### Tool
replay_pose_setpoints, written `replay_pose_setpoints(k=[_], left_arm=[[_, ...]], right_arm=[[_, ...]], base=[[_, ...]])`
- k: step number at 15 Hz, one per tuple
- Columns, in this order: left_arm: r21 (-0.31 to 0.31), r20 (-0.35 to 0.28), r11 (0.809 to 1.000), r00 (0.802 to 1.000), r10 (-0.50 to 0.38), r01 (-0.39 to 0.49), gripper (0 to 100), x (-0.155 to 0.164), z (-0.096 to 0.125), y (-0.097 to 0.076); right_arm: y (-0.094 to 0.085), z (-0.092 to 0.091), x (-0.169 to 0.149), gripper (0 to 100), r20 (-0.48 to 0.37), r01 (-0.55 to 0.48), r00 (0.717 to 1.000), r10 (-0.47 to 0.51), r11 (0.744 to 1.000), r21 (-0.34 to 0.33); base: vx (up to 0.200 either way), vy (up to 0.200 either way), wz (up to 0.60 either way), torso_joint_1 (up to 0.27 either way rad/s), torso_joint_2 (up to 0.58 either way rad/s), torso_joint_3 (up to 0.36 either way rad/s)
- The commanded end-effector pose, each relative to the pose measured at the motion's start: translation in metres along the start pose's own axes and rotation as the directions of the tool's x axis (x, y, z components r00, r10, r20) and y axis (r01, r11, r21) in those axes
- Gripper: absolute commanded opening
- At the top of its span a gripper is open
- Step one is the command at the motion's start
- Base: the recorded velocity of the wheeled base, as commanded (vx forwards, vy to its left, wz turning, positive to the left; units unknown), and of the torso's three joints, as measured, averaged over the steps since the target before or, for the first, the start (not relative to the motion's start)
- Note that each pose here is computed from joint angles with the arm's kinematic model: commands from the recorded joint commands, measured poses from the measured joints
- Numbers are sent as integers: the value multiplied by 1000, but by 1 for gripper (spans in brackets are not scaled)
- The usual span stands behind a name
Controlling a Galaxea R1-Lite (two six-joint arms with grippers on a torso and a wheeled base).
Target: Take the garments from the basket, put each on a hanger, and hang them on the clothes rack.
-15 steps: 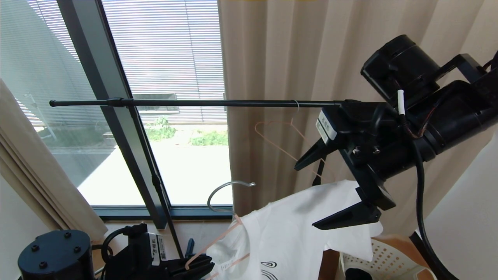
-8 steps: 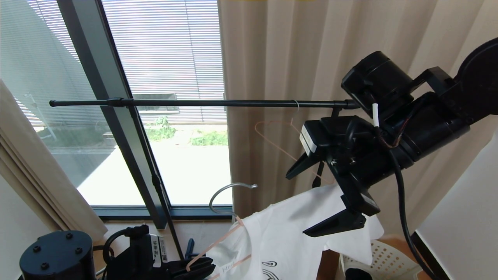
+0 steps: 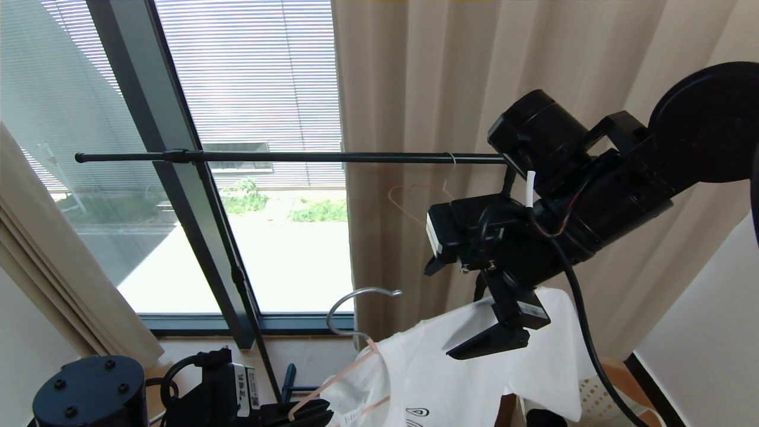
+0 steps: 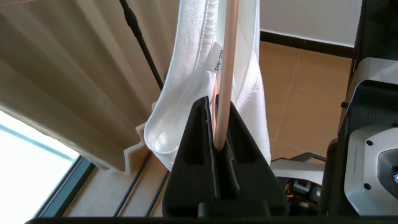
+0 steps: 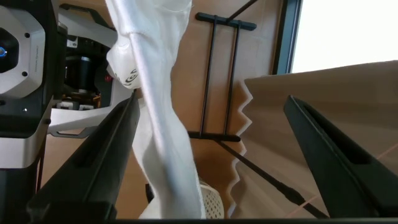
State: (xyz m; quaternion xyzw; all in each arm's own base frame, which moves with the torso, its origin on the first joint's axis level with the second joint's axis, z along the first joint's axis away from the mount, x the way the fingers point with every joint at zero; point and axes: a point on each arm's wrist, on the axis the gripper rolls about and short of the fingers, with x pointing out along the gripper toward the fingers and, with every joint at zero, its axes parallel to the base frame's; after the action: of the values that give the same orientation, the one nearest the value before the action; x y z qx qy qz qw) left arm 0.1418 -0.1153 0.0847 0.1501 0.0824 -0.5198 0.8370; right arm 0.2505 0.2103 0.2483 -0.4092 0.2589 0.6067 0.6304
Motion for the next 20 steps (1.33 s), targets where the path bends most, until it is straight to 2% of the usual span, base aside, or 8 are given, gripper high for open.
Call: replay_pose_setpoints(k=[1, 9, 20], left_arm=[[-1, -1, 1000, 1000, -3, 3, 0, 0, 0, 0], [4, -1, 1000, 1000, -5, 5, 0, 1, 0, -1], [5, 1, 1000, 1000, 0, 0, 0, 0, 0, -1]], right_arm=[[1, 3, 3, 100, -1, -8, 1000, 8, 1000, -8], [6, 7, 10, 100, -10, -33, 999, 32, 999, -25], [7, 4, 13, 100, -29, -57, 998, 57, 998, -10]], base=[[0, 0, 0, 0, 0, 0], [0, 0, 0, 0, 0, 0], [0, 0, 0, 0, 0, 0]])
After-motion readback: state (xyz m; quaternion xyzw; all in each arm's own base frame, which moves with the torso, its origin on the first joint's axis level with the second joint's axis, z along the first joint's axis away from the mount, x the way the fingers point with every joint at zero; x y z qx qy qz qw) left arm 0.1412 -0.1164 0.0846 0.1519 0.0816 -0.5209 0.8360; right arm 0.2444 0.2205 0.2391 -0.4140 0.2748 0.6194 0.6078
